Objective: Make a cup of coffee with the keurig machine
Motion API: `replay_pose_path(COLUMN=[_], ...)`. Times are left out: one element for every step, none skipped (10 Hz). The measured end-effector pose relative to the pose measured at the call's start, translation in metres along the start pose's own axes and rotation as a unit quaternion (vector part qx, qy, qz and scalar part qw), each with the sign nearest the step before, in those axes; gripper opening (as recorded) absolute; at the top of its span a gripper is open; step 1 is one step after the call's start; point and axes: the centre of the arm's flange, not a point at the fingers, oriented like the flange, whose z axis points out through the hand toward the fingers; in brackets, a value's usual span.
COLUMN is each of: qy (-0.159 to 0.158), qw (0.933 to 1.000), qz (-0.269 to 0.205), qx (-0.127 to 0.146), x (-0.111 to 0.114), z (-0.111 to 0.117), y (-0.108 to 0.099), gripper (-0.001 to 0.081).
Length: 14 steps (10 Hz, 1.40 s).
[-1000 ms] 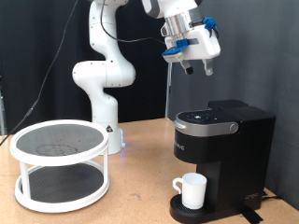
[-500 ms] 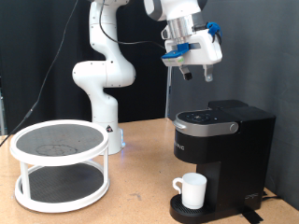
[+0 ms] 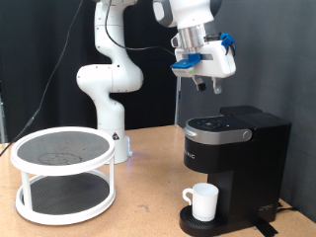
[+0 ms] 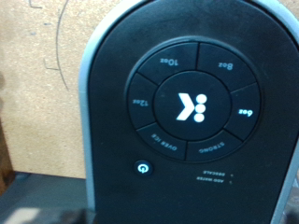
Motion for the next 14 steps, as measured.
replay_pose_path(qy=[0.008,0.017,0.027,0.034,0.039,0.044,0.050,0.055,0.059,0.061,0.065,0.068,0.072,0.075], qw=[0.9999,0.9996,0.9989,0.9983,0.9978,0.9972,0.9967,0.9963,0.9959,0.9955,0.9950,0.9945,0.9941,0.9936], qz=[-0.002,-0.005,-0.008,-0.009,-0.010,-0.010,-0.009,-0.009,-0.009,-0.009,-0.009,-0.009,-0.008,-0.008], qx=[-0.011,-0.024,-0.037,-0.047,-0.053,-0.059,-0.062,-0.066,-0.069,-0.072,-0.075,-0.078,-0.081,-0.084], x=[0.000,0.000,0.000,0.000,0.001,0.002,0.003,0.004,0.005,0.006,0.007,0.008,0.008,0.009], z=[0.004,0.008,0.013,0.019,0.026,0.033,0.040,0.046,0.050,0.054,0.059,0.064,0.068,0.073], y=[-0.001,-0.001,-0.002,-0.004,-0.005,-0.007,-0.009,-0.011,-0.012,-0.013,-0.014,-0.015,-0.015,-0.016], gripper=[0.0316,0.0175,0.0175,0.0041,0.0041,0.0013,0.0013,0.0002,0.0001,0.0001,0.0000,0.0000,0.0000,0.0000])
